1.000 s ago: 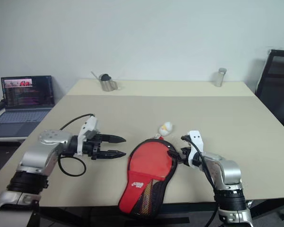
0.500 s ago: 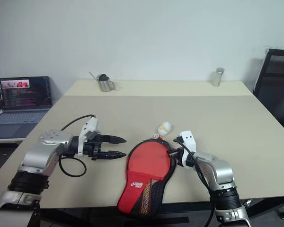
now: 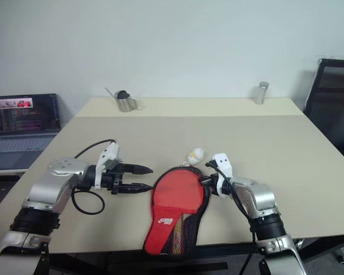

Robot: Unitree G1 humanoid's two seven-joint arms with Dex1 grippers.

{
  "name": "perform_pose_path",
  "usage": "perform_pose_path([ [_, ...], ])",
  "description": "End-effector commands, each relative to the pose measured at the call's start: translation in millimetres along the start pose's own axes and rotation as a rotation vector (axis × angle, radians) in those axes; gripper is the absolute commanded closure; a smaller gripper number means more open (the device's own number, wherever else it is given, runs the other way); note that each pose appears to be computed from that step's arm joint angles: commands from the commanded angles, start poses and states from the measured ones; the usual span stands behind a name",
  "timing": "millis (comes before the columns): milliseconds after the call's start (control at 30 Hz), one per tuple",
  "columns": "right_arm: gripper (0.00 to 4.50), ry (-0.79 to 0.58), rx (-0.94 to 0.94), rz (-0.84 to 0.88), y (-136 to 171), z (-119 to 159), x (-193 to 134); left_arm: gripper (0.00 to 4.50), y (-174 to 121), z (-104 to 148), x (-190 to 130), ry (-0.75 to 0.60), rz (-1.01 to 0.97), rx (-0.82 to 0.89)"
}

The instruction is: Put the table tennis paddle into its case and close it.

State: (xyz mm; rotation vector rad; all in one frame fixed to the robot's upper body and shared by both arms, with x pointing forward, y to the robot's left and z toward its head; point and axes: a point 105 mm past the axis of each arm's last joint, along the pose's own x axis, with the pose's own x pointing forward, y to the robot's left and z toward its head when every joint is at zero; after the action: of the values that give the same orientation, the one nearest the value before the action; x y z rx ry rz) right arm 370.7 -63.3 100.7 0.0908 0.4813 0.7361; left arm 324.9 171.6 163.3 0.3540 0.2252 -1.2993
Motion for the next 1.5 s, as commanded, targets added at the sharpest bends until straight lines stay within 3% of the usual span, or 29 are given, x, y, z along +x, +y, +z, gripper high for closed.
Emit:
perform_pose_path([
  [33,4.49,-0.058,-0.061,0.023,6,20,1,1.27,1,10,-2,-0.009,0.002,0.047],
  [500,4.49,-0.027,-0.053,0.013,4,11,1,1.27,2,10,1,-0.011,0.002,0.049],
  [600,3.81,-0.021,-0.048,-0.003,0,9,0,1.27,2,10,1,-0.011,0.004,0.05],
  [967,0.06,-0.044,-0.086,-0.033,-3,18,-28,1.27,0,10,3,-0.024,0.013,0.045],
  [1200,0.02,-0.139,-0.105,-0.022,-4,51,-75,1.27,-3,5,17,-0.03,-0.004,0.053],
  [1500,0.02,-0.246,-0.137,-0.105,-23,86,-112,1.27,5,-6,74,-0.005,-0.059,0.103],
])
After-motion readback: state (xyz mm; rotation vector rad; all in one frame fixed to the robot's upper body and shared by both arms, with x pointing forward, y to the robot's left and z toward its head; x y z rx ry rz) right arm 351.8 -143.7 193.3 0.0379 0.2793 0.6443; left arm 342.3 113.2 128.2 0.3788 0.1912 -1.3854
